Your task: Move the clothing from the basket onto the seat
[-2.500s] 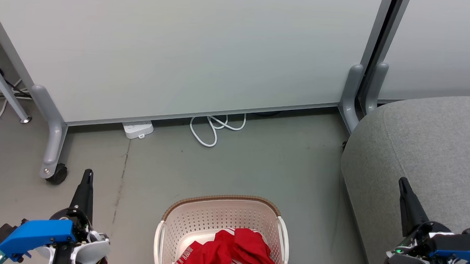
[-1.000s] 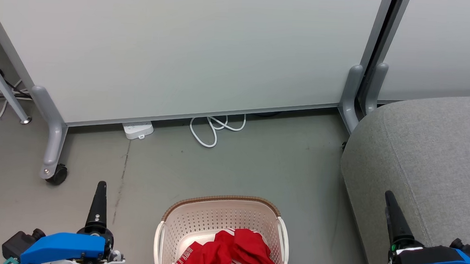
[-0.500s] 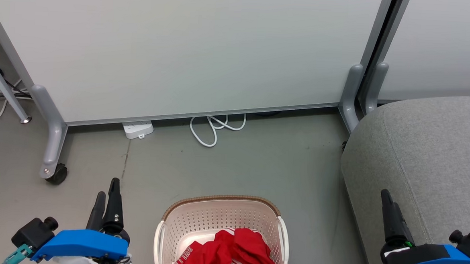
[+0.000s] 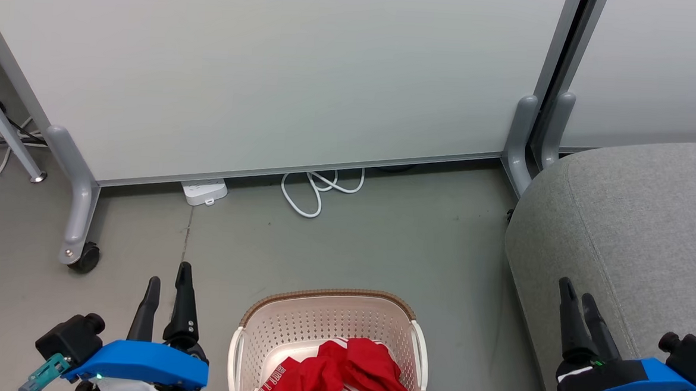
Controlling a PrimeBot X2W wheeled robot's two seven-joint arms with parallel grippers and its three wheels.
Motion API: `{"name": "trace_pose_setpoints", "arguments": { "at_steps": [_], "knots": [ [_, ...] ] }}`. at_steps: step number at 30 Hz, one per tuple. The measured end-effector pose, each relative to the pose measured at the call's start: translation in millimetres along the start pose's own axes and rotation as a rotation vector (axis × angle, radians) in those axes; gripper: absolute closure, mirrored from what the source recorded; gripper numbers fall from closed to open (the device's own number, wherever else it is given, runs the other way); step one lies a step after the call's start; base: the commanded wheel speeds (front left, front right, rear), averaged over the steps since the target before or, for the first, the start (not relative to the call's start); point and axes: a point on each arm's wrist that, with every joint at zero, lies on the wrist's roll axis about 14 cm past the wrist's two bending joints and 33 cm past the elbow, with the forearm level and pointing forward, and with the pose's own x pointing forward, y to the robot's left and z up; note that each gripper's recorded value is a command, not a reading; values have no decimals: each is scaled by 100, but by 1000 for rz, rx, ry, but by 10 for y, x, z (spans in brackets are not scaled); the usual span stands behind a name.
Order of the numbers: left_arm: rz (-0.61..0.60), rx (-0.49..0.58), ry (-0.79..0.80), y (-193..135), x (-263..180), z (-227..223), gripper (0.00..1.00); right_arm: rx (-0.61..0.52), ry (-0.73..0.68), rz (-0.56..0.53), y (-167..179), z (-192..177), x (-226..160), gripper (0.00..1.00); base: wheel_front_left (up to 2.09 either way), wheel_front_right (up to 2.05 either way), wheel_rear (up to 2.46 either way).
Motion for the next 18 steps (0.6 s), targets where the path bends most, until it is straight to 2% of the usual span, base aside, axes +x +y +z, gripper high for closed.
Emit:
{"name": "trace_pose_setpoints", "arguments": {
  "at_steps": [18],
  "knots": [
    [-55,237,-2,-109,-8,-63,0,-221,-2,36,66,-12,2,0,0,0,0]
  ]
}}
